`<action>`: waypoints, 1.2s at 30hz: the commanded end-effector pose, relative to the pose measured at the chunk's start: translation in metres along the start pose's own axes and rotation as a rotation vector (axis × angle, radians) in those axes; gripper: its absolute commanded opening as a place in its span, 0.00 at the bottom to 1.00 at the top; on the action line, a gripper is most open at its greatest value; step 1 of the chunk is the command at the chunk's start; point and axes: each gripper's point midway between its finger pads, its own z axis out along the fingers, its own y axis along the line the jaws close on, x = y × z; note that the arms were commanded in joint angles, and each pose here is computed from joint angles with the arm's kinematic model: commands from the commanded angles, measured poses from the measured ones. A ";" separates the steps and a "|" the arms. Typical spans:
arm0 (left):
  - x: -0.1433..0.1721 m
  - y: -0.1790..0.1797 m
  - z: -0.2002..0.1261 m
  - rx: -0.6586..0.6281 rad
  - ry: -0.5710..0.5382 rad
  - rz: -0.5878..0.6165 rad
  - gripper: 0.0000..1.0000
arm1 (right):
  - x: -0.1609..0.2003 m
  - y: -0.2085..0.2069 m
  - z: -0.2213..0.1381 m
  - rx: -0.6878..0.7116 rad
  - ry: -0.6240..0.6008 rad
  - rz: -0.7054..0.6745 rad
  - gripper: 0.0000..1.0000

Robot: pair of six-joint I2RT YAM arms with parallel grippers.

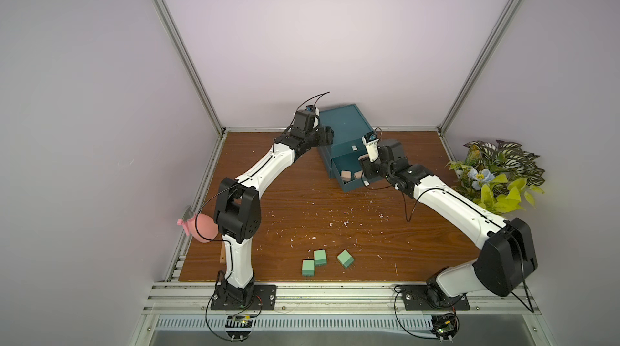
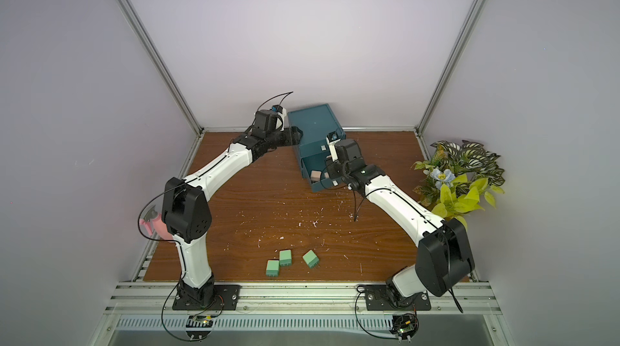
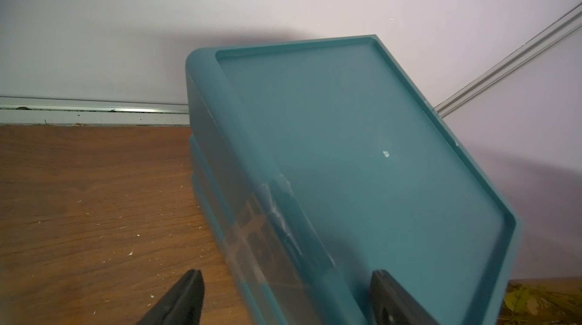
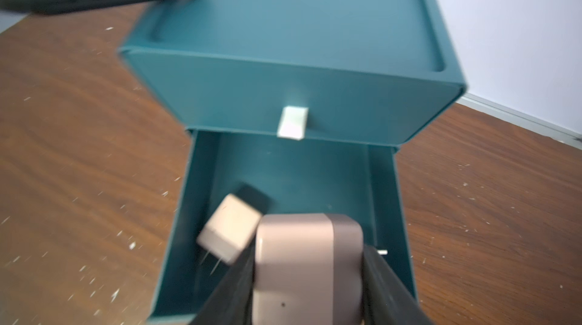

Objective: Place the plugs into the drawer by color
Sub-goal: Place the plug in the drawer.

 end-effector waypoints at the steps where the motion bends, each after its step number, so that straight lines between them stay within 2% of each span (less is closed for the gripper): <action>1: 0.039 0.022 0.015 -0.053 0.119 -0.009 0.79 | -0.010 -0.015 0.005 0.068 -0.006 0.034 0.34; 8: 0.041 0.023 0.018 -0.052 0.127 -0.012 0.79 | 0.012 -0.028 0.019 0.153 0.065 0.010 0.36; 22: 0.039 0.021 0.016 -0.045 0.122 -0.006 0.79 | 0.032 -0.027 0.030 0.141 0.110 0.016 0.48; 29: 0.016 0.021 0.004 -0.052 0.092 0.036 0.80 | 0.041 -0.026 0.029 0.125 0.124 0.033 0.53; 36: -0.009 0.018 -0.001 -0.034 0.065 0.066 0.82 | 0.022 -0.033 0.013 0.132 0.070 0.048 0.59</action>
